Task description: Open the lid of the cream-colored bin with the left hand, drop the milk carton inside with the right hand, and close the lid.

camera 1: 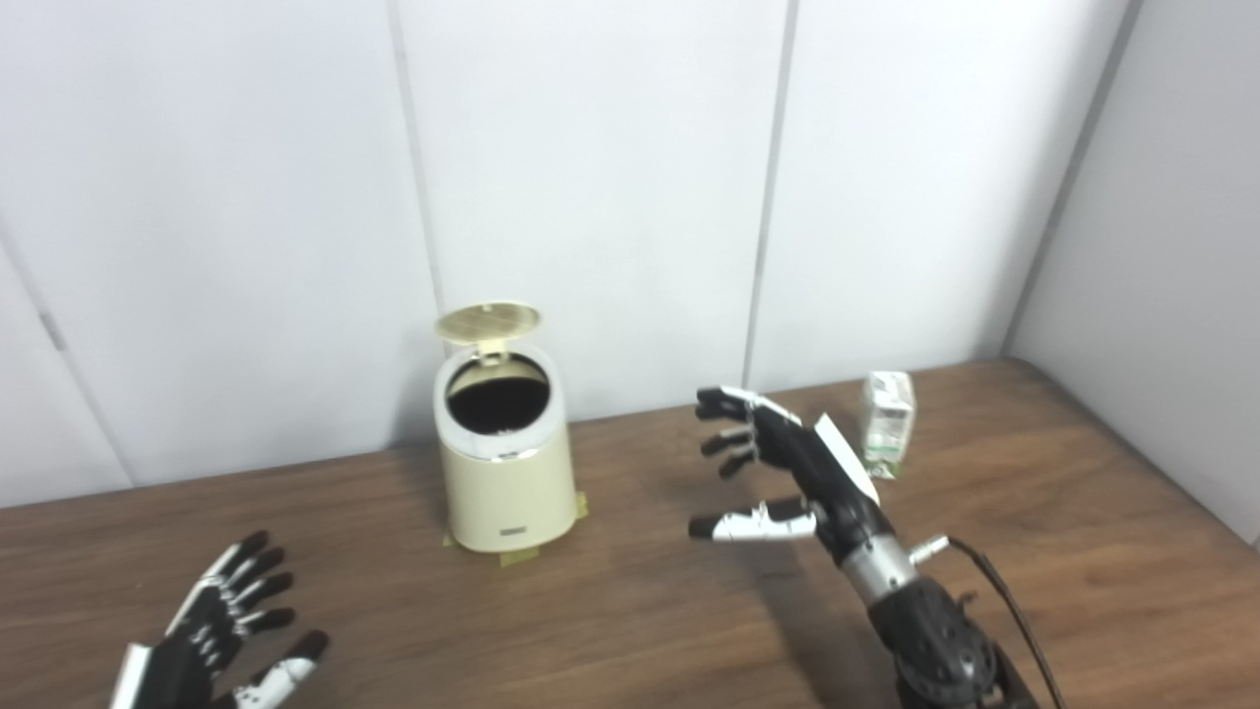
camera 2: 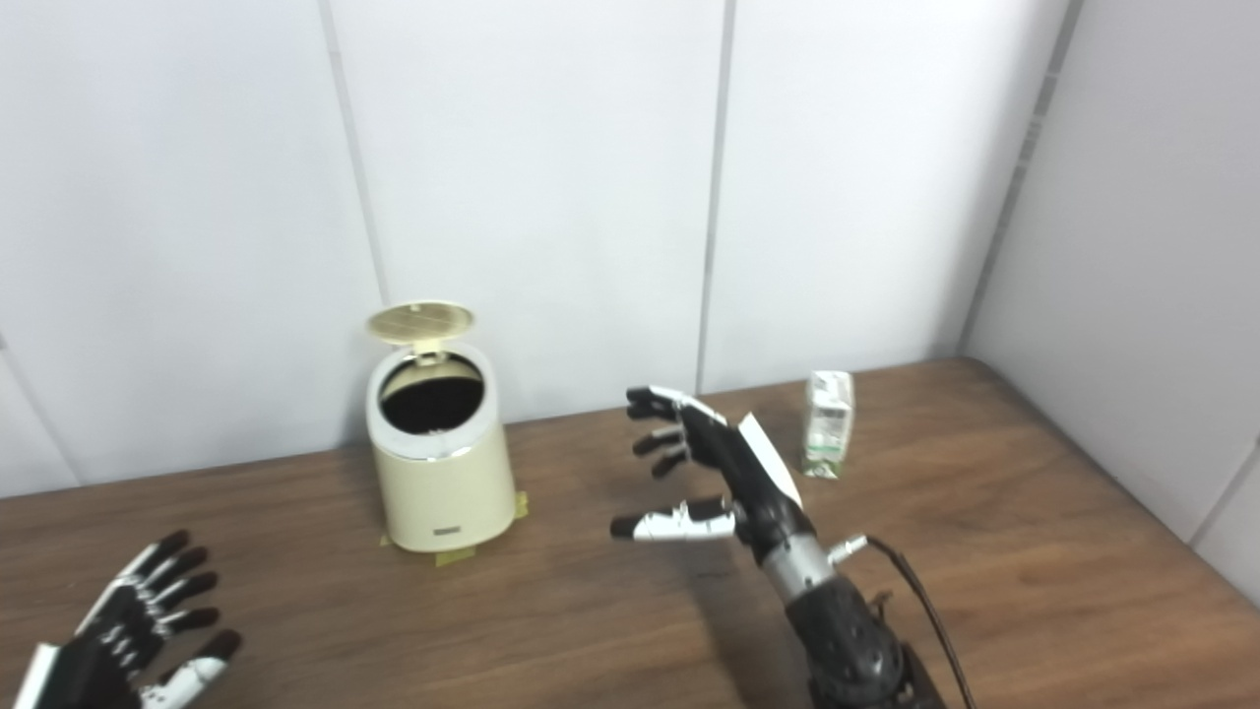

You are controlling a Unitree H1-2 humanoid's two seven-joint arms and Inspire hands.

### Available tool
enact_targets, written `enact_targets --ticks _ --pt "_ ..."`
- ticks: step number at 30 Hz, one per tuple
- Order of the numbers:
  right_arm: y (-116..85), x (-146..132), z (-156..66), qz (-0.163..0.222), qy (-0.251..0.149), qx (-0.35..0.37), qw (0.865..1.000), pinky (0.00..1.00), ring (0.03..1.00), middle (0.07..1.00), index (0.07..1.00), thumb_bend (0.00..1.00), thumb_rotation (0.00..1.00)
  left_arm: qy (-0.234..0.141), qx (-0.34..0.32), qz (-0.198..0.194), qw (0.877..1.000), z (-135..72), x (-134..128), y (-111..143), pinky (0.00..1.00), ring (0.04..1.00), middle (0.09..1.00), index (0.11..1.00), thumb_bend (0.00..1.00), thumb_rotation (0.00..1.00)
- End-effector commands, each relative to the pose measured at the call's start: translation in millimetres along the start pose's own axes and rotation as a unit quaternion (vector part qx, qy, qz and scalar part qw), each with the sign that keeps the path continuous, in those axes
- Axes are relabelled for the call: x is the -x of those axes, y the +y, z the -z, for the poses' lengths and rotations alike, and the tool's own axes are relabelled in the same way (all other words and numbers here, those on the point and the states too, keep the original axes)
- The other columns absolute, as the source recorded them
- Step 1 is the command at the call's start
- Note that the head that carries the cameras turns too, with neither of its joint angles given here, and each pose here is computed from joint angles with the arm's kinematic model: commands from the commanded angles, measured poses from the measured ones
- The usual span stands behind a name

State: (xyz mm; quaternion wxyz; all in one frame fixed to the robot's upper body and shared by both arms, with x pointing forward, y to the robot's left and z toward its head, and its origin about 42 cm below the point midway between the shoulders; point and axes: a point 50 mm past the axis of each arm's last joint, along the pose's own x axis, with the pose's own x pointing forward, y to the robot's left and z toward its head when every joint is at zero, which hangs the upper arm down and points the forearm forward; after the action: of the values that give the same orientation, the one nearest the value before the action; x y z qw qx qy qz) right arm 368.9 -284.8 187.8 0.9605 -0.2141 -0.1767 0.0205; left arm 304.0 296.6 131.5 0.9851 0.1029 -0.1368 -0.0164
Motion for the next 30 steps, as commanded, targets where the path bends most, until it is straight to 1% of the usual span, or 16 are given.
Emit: enact_targets --ticks 1,5,7,8,10,11,13,15,16,18,19,21,24,26,29,30 --pt "-31 -24 -27 0.035 -0.050 0.035 0.998 0.55 0.654 0.779 0.791 0.77 0.17 -0.014 -0.016 0.001 1.000 1 -1 8 0.73 0.824 0.872 0.900 0.60 0.14" --pt "-52 -28 -45 0.058 -0.046 0.076 0.994 0.57 0.673 0.771 0.783 0.74 0.10 -0.009 -0.014 -0.005 1.000 0 -2 10 0.73 0.820 0.861 0.897 0.62 0.17" --pt "-61 -29 -49 0.066 -0.046 0.087 0.993 0.56 0.660 0.768 0.776 0.73 0.06 -0.008 -0.013 -0.006 1.000 0 -3 10 0.74 0.821 0.862 0.898 0.63 0.18" --pt "-67 -31 -51 0.073 -0.046 0.090 0.992 0.56 0.655 0.765 0.774 0.73 0.04 -0.008 -0.013 -0.005 1.000 -1 -2 11 0.74 0.822 0.862 0.898 0.63 0.18" --pt "-83 -34 -51 0.084 -0.044 0.100 0.990 0.55 0.657 0.767 0.777 0.73 0.01 -0.007 -0.017 -0.004 1.000 -2 -2 11 0.74 0.822 0.862 0.897 0.63 0.19" --pt "-92 -36 -48 0.092 -0.042 0.104 0.989 0.55 0.661 0.771 0.780 0.73 0.00 -0.006 -0.018 -0.004 1.000 -2 -2 11 0.74 0.820 0.860 0.896 0.63 0.19" --pt "-110 -40 -44 0.107 -0.038 0.113 0.987 0.59 0.703 0.784 0.784 0.73 0.00 -0.005 -0.016 -0.004 1.000 -3 -1 10 0.72 0.811 0.853 0.895 0.63 0.18" --pt "-126 -44 -42 0.117 -0.038 0.126 0.984 0.61 0.729 0.793 0.794 0.73 0.03 -0.004 -0.014 -0.003 1.000 -5 -1 10 0.71 0.807 0.849 0.894 0.63 0.16" --pt "-138 -47 -41 0.122 -0.034 0.135 0.983 0.62 0.734 0.795 0.796 0.73 0.04 -0.001 -0.013 -0.004 1.000 -5 -1 10 0.71 0.807 0.848 0.894 0.63 0.16" --pt "-156 -53 -37 0.123 -0.023 0.143 0.982 0.67 0.758 0.812 0.799 0.76 0.09 0.001 -0.014 -0.004 1.000 -6 -1 9 0.71 0.804 0.845 0.897 0.61 0.12" --pt "-164 -55 -37 0.121 -0.014 0.147 0.982 0.67 0.762 0.815 0.801 0.77 0.10 0.003 -0.017 -0.003 1.000 -6 -1 10 0.71 0.803 0.845 0.897 0.61 0.12" --pt "-172 -57 -37 0.118 -0.003 0.157 0.981 0.68 0.777 0.826 0.827 0.79 0.14 0.004 -0.021 -0.003 1.000 -7 -1 10 0.72 0.804 0.845 0.898 0.61 0.13" --pt "-181 -60 -37 0.116 0.009 0.165 0.979 0.68 0.773 0.827 0.859 0.77 0.13 0.006 -0.024 -0.001 1.000 -8 0 11 0.73 0.810 0.848 0.898 0.60 0.12" --pt "-187 -63 -33 0.113 0.026 0.165 0.979 0.70 0.781 0.827 0.865 0.78 0.12 0.008 -0.026 -0.001 1.000 -8 0 10 0.74 0.812 0.847 0.899 0.59 0.12" --pt "-196 -65 -24 0.095 0.051 0.166 0.980 0.74 0.813 0.856 0.886 0.78 0.11 0.009 -0.022 -0.002 1.000 -9 0 9 0.73 0.806 0.841 0.898 0.59 0.10" --pt "-199 -65 -21 0.088 0.057 0.165 0.981 0.75 0.817 0.863 0.890 0.80 0.13 0.009 -0.021 -0.002 1.000 -10 1 9 0.72 0.804 0.841 0.896 0.60 0.10"
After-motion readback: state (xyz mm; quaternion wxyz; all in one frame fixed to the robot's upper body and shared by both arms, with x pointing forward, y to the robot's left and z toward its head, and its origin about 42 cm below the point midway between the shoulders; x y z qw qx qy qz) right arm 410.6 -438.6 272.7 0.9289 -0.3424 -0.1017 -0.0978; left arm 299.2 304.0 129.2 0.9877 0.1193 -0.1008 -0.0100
